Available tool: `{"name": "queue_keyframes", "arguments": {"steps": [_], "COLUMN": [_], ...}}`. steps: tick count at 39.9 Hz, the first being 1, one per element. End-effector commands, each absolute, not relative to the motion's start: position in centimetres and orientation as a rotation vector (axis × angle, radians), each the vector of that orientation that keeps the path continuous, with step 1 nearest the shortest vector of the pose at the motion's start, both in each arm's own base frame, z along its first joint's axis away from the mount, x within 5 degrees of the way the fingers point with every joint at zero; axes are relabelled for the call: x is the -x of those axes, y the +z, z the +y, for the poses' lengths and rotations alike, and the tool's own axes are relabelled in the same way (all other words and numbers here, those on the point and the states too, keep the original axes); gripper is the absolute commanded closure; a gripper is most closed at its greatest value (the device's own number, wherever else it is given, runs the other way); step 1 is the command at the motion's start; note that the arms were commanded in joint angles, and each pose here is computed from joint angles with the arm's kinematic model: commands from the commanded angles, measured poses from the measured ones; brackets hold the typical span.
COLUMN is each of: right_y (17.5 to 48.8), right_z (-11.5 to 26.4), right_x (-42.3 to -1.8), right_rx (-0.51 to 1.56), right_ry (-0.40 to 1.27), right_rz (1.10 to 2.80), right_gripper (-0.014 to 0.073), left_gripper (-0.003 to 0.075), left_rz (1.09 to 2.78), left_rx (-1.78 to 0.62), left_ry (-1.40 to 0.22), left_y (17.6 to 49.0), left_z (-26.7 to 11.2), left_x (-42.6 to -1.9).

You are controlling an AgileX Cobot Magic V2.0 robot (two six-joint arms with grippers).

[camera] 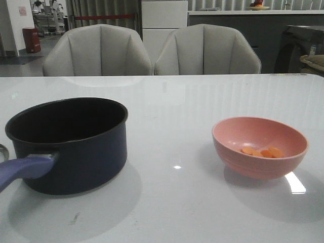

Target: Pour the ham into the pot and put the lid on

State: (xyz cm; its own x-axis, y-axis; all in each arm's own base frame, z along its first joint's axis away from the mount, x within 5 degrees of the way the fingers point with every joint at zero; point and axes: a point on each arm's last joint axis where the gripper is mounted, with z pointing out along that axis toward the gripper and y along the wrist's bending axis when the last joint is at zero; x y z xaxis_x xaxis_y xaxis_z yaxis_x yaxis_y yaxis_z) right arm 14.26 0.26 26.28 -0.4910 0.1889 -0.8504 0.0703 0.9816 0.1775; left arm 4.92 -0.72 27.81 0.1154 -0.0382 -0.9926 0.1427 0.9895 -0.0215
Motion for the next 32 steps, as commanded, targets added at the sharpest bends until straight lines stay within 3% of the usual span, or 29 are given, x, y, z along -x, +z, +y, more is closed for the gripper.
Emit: {"name": "queue_keyframes", "arguments": {"steps": [1,4,10,14,25,32], "right_y": [27.5,27.3,27.5,27.6,26.1,24.6], "right_z": [0.2,0.3,0.4,0.5,2.3,2.9], "right_x": [-15.8,-16.7,-18.8,-20.2,-25.7,-29.2], "right_rx": [-0.189,-0.177,-0.177,-0.210,-0.270,-0.250], "right_ry": [0.147,0.138,0.136,0.173,0.361,0.393], "right_rz": [2.076,2.148,2.260,2.297,2.509,2.587], "right_gripper": [0.0428,0.0390,0.0193,0.0115,0.0111,0.0111], "left_gripper": [0.0199,0.0199,0.0199,0.0199,0.0199,0.0199], "left_rz": [1.358,1.358,1.358,1.358,1.358,1.358], "left_rx": [-0.076,-0.076,-0.076,-0.076,-0.076,-0.075], "left_ry": [-0.148,-0.148,-0.148,-0.148,-0.148,-0.149], "left_y": [29.3,29.3,29.3,29.3,29.3,29.3], "left_z": [-0.7,-0.7,-0.7,-0.7,-0.7,-0.7], "left_x": [-4.7,-4.7,-4.7,-4.7,-4.7,-4.7]}}
